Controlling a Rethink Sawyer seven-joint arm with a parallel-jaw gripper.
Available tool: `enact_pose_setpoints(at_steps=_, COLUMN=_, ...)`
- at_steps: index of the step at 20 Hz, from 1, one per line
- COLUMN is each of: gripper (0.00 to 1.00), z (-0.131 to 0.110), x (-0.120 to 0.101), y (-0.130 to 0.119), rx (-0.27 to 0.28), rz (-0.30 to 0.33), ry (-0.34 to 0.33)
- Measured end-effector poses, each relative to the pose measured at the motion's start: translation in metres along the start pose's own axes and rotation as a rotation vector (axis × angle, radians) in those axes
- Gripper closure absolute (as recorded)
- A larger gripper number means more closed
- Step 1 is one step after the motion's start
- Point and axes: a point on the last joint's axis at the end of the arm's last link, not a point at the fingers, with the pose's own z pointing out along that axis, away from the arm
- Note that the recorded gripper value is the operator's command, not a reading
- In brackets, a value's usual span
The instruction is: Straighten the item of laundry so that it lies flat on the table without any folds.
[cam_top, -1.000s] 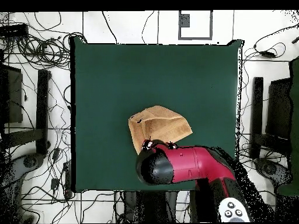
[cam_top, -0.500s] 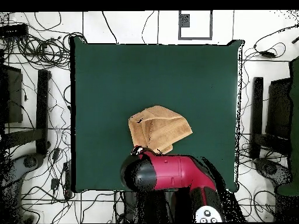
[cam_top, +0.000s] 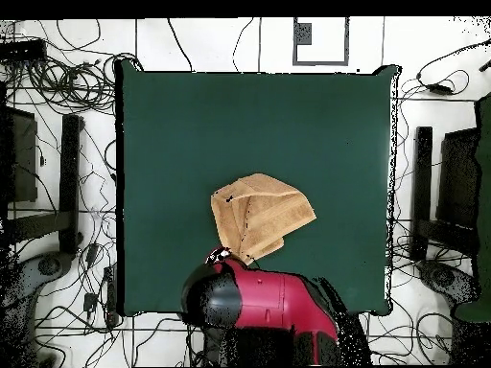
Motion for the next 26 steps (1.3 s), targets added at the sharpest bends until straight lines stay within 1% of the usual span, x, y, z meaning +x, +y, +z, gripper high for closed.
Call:
enact_pose_setpoints(at_steps=4, gripper=0.0, z=0.001, x=-0.008, y=-0.011, rx=0.004, rz=0.081, ry=-0.004)
enact_pose_setpoints(at_steps=7, gripper=0.0, z=0.009, x=-0.014, y=-0.014, rx=-0.006, rz=0.103, ry=-0.022)
enact_pose_setpoints(at_steps=11, gripper=0.0, z=0.024, x=-0.019, y=-0.011, rx=-0.028, rz=0.115, ry=-0.048)
enact_pose_setpoints(at_steps=14, gripper=0.0, z=0.043, x=-0.022, y=-0.005, rx=-0.051, rz=0.122, ry=-0.074)
enact_pose_setpoints(at_steps=17, gripper=0.0, z=0.059, x=-0.022, y=-0.002, rx=-0.059, rz=0.128, ry=-0.082)
enact_pose_setpoints(at_steps=18, gripper=0.0, z=0.067, x=-0.021, y=-0.001, rx=-0.058, rz=0.133, ry=-0.079)
enact_pose_setpoints(at_steps=21, gripper=0.0, z=0.078, x=-0.017, y=0.0, rx=-0.048, rz=0.139, ry=-0.062)
enact_pose_setpoints(at_steps=26, gripper=0.0, z=0.084, x=-0.015, y=-0.002, rx=-0.038, rz=0.149, ry=-0.049)
